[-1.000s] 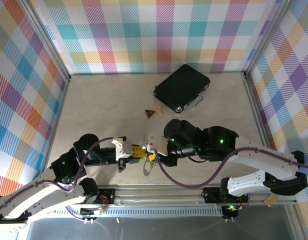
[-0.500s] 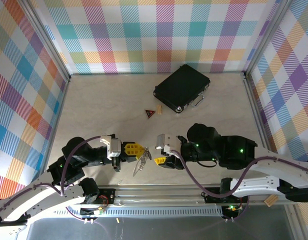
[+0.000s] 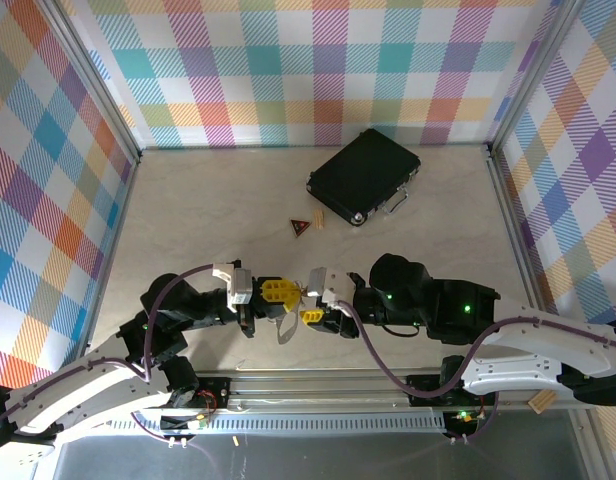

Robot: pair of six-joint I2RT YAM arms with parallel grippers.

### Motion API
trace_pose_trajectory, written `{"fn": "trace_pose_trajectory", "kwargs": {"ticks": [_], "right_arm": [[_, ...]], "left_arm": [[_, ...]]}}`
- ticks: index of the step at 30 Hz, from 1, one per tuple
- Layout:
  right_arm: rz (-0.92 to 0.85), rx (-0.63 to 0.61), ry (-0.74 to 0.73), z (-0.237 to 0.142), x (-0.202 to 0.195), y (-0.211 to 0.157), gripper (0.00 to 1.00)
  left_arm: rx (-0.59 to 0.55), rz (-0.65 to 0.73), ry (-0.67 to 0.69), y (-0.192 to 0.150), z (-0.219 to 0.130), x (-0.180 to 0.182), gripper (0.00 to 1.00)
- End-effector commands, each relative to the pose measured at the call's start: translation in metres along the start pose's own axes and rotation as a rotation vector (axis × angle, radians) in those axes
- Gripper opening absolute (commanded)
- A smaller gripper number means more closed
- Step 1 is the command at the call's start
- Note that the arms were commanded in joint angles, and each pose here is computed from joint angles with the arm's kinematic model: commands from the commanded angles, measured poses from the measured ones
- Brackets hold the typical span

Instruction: Put the keys on the keyring

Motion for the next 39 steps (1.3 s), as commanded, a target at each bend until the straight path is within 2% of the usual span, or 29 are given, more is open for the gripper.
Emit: {"fn": "trace_pose_trajectory", "kwargs": {"ticks": [1,12,18,21,23,26,30,35,39], "right_arm": [[0.007,-0.057,-0.036,-0.0035,-0.0054,0.0111,0.35],[0.010,-0.065,-0.017,0.0001,-0.0018,0.0100,0.36],[0.006,-0.071,-0.025,-0.0013,-0.0029,0.0108,0.22],[0.004,-0.081,-0.032,-0.0031,-0.0038,0.0120,0.20],[0.004,-0.079,-0.032,-0.0030,-0.0036,0.0116,0.24],[0.006,-0.085,-0.031,-0.0017,-0.0033,0.0119,0.37],[0.009,-0.090,-0.023,0.0027,-0.0024,0.0123,0.40],[0.009,-0.092,-0.022,0.0061,-0.0025,0.0132,0.34],[0.008,-0.097,-0.027,0.0048,-0.0032,0.0143,0.23]], "left_arm": [[-0.084,0.017,-0.042,0.0179,-0.0033,-0.0098,0.00],[-0.096,0.017,-0.050,0.0199,-0.0062,-0.0123,0.00],[-0.102,0.018,-0.056,0.0209,-0.0077,-0.0138,0.00],[-0.098,0.017,-0.056,0.0202,-0.0082,-0.0142,0.00],[-0.097,0.018,-0.059,0.0204,-0.0094,-0.0151,0.00],[-0.094,0.016,-0.061,0.0194,-0.0106,-0.0158,0.00],[-0.094,0.012,-0.063,0.0184,-0.0116,-0.0163,0.00],[-0.095,0.015,-0.066,0.0184,-0.0124,-0.0171,0.00],[-0.096,0.015,-0.066,0.0182,-0.0129,-0.0171,0.00]]}}
Point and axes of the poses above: each hand's point on the last joint's axis, 136 mm out from that joint toward the fingers, its own z axis out along the fingers, its own x axis along the line the jaws close on, y = z × x, the point moved 3 cm from there along -z, back along the fingers, and after that the axes turned 11 degrees about -z, right-handed, at the moved point
